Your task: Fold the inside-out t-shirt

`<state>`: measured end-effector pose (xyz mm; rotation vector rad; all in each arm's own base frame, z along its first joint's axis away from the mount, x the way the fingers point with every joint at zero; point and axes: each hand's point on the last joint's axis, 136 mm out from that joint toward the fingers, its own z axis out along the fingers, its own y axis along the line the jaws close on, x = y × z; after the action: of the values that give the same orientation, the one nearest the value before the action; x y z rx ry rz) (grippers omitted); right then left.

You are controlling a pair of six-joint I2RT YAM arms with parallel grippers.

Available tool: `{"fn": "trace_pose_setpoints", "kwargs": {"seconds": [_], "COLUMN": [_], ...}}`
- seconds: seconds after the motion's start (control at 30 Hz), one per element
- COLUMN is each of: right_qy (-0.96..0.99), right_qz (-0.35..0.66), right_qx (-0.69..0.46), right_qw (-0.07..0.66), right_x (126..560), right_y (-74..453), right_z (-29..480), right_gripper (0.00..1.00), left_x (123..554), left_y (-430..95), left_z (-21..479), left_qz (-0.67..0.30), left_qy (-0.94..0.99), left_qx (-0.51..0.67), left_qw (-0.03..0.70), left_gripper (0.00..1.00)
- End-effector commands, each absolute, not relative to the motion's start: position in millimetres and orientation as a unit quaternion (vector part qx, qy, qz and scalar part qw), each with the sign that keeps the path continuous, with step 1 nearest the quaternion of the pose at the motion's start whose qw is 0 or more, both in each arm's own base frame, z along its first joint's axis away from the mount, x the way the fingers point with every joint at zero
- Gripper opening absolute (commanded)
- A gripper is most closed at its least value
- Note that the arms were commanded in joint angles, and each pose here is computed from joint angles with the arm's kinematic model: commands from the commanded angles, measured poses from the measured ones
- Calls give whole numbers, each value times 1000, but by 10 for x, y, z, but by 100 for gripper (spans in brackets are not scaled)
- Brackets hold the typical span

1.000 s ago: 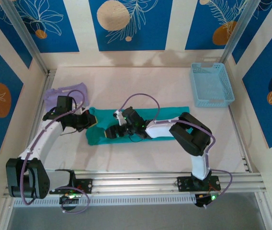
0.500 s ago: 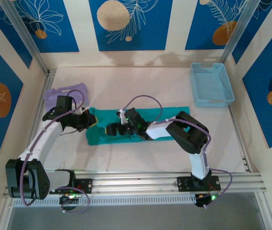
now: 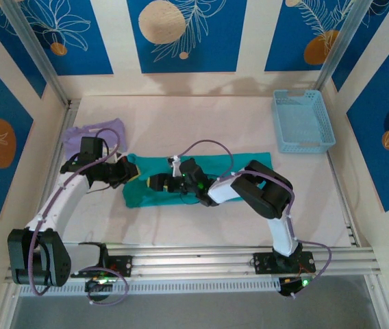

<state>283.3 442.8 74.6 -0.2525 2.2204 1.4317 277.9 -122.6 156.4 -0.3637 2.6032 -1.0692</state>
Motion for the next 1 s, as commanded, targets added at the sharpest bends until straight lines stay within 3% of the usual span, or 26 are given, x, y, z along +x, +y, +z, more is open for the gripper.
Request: {"fn": "trace_pose_setpoints", "kwargs": {"seconds": [0.0,0.67,0.9,0.97], "right_qy": [784,815,866,885], "right_qz": [551,499,440,414], "right_qx": [-79,-33,-28,-29], "right_qw": [274,293,235,209], "right_x": [2839,2776,2556,2479], "right_y": [4438,4024,3813,3747], "right_z": [936,835,651,560], "right_gripper": [73,1,0,6], "left_x": [2783,2775,2701,2665], "left_y": [-1220,-1051,-896,-854], "left_z": [1554,1093,812,728], "left_qz": [-382,-326,-285,-273], "left_qy": [902,920,925,927], "left_qx": [-131,-160,-193,-199], "left_qw": [153,145,160,163], "left_gripper": [0,0,0,0]}}
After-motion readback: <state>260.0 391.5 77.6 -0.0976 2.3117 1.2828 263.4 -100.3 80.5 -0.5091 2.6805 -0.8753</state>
